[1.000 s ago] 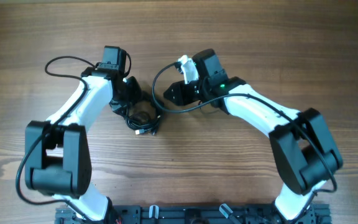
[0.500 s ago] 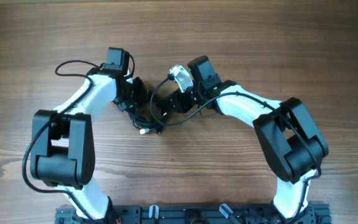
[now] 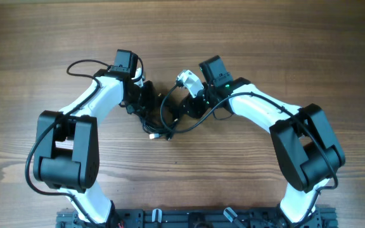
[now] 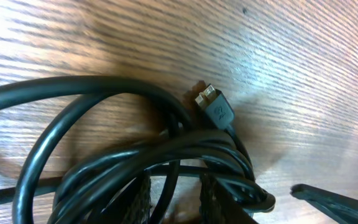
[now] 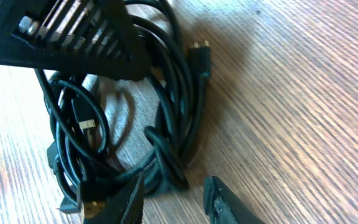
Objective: Untangle cables
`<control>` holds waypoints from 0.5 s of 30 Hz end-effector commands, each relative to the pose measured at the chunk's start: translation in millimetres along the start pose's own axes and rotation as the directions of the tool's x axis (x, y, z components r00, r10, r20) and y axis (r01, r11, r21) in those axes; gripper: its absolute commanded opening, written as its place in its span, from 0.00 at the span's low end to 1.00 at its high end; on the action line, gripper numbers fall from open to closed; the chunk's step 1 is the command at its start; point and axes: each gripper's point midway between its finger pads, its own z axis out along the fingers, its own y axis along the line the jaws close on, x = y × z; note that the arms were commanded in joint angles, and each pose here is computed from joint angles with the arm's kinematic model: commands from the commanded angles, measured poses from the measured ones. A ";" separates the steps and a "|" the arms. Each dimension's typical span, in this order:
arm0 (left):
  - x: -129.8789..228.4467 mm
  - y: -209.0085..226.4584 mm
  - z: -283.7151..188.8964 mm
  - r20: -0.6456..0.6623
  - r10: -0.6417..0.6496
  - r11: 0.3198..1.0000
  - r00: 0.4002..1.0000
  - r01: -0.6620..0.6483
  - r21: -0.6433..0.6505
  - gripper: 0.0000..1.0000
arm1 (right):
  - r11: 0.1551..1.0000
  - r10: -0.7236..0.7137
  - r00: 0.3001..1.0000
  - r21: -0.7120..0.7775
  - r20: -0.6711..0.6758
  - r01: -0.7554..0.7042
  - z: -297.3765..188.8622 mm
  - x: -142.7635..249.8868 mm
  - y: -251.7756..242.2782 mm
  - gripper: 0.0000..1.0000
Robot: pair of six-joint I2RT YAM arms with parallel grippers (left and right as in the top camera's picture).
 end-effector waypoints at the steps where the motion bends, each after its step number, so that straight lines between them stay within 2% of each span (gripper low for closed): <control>1: 19.6 -11.9 7.4 -0.098 0.010 0.996 0.995 -0.001 0.091 0.30 | 0.991 -0.129 0.992 -0.024 0.007 0.130 -2.2 -5.1 13.4 0.34; 3: 21.6 -15.3 6.9 -0.109 0.012 0.994 0.994 0.001 0.111 0.29 | 0.977 -0.207 0.977 0.034 -0.047 0.209 -1.1 3.9 4.6 0.34; 5: 20.8 -15.0 7.0 -0.105 0.012 0.994 0.994 -0.001 0.109 0.29 | 0.970 -0.226 0.971 0.067 -0.081 0.232 -1.0 10.4 -2.5 0.31; 10: 19.4 -13.7 7.3 -0.098 0.008 0.995 0.995 0.002 0.101 0.31 | 0.972 -0.216 0.972 0.069 -0.095 0.223 -0.4 13.9 -3.0 0.16; 12: 17.1 -13.5 7.5 -0.088 0.006 0.995 0.996 0.002 0.097 0.32 | 0.975 -0.204 0.972 0.062 -0.116 0.212 -0.9 19.6 -1.9 0.20; 15: 16.7 -13.8 7.5 -0.087 0.005 0.995 0.996 0.003 0.098 0.33 | 0.978 -0.187 0.971 0.065 -0.152 0.198 -2.0 28.4 -2.7 0.19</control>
